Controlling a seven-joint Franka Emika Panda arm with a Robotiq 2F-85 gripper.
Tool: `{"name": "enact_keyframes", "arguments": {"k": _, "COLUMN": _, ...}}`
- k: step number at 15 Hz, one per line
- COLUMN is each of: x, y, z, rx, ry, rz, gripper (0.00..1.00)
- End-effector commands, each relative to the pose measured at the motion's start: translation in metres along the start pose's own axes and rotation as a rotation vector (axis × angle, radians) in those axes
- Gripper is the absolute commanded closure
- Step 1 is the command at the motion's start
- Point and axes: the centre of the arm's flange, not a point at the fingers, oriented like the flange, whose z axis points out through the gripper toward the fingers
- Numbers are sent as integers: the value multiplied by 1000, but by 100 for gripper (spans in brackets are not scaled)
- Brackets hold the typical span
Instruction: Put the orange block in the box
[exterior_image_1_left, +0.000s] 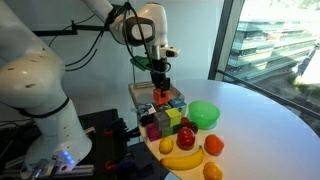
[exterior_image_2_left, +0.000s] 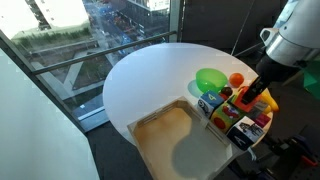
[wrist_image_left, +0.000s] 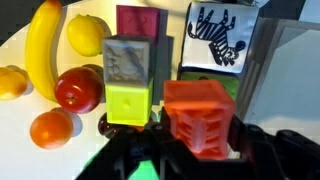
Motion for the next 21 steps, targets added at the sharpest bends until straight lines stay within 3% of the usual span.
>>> {"name": "enact_keyframes", "arguments": {"k": 1, "x": 24, "y": -27, "z": -2, "rx": 2, "ry": 1, "rz": 11, "gripper": 73}}
{"name": "enact_keyframes", "arguments": {"k": 14, "x": 91, "y": -113, "z": 30, "rx": -29, "ry": -27, "rz": 158, "gripper": 73}}
{"name": "enact_keyframes", "arguments": {"k": 15, "x": 94, "y": -117, "z": 34, "rx": -43, "ry": -32, "rz": 176, "gripper": 39}}
{"name": "enact_keyframes", "arguments": {"k": 16, "x": 96, "y": -120, "z": 38, "rx": -53, "ry": -35, "rz": 190, "gripper": 22}}
{"name": "enact_keyframes", "arguments": {"k": 19, "x": 99, "y": -122, "z": 42, "rx": -68, "ry": -49, "rz": 221, "gripper": 1}}
{"name": "enact_keyframes", "arguments": {"k": 21, "x": 97, "y": -118, "z": 41, "rx": -50, "ry": -71, "rz": 224, "gripper": 0}}
